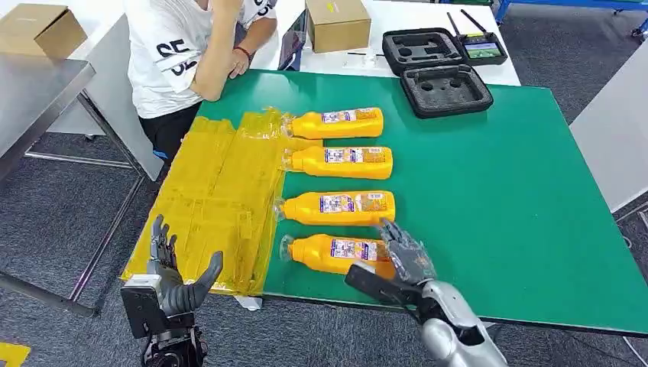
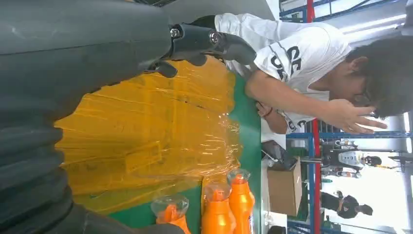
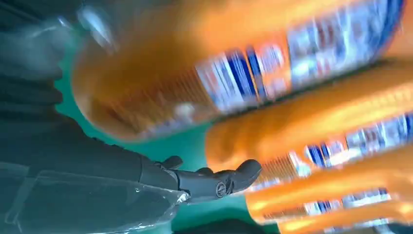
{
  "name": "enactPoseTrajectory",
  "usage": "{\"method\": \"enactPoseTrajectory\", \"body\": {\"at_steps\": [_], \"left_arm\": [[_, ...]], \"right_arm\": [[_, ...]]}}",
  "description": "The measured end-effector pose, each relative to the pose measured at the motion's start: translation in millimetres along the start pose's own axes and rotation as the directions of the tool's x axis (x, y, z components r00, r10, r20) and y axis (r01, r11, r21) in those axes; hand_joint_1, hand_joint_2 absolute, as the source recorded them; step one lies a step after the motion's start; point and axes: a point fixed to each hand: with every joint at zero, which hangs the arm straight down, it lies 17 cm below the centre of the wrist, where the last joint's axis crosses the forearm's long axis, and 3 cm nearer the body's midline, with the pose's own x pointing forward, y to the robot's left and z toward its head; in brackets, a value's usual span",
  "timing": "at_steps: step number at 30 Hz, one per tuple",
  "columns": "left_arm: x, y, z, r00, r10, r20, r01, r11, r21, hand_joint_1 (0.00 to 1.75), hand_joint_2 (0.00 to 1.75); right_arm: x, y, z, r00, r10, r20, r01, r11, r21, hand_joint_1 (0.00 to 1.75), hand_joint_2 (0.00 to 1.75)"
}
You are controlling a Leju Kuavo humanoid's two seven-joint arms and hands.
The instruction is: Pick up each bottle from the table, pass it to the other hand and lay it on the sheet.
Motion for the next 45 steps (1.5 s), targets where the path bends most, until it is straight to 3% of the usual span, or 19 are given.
{"method": "enactPoseTrajectory", "body": {"at_steps": [10,35,37,38,39,41,45], "left_arm": [[-1.9,0.6,-3.0,1.000,-0.002,0.000,0.002,1.000,0.002,0.00,1.75],[-2.6,3.0,-2.7,1.000,-0.007,-0.001,0.007,1.000,0.013,0.00,1.75],[-3.0,4.0,-2.6,1.000,-0.004,-0.004,0.004,1.000,0.018,0.00,1.75],[-3.0,4.1,-2.6,1.000,-0.004,-0.004,0.004,1.000,0.019,0.00,1.75],[-3.1,4.1,-2.6,1.000,-0.004,-0.004,0.004,1.000,0.019,0.00,1.75],[-3.3,4.4,-2.7,1.000,-0.003,-0.005,0.003,1.000,0.020,0.00,1.75],[-3.7,4.7,-2.7,1.000,0.001,-0.007,-0.001,1.000,0.019,0.00,1.75]], "right_arm": [[-3.3,-11.0,-12.3,1.000,0.013,0.004,-0.013,1.000,-0.006,0.00,1.75],[-10.8,18.3,-13.9,1.000,0.005,-0.011,-0.004,0.995,0.100,0.03,1.75],[-10.9,20.5,-13.0,1.000,-0.003,-0.008,0.004,0.994,0.111,0.44,1.75],[-10.9,20.8,-12.8,1.000,-0.005,-0.006,0.005,0.994,0.114,1.12,1.75],[-10.6,21.6,-13.0,1.000,-0.006,-0.003,0.007,0.993,0.122,1.41,1.75],[-9.1,23.2,-13.9,1.000,-0.019,0.004,0.019,0.989,0.144,1.71,1.75],[-7.6,26.1,-15.3,0.999,-0.035,0.017,0.031,0.983,0.183,1.71,1.75]]}}
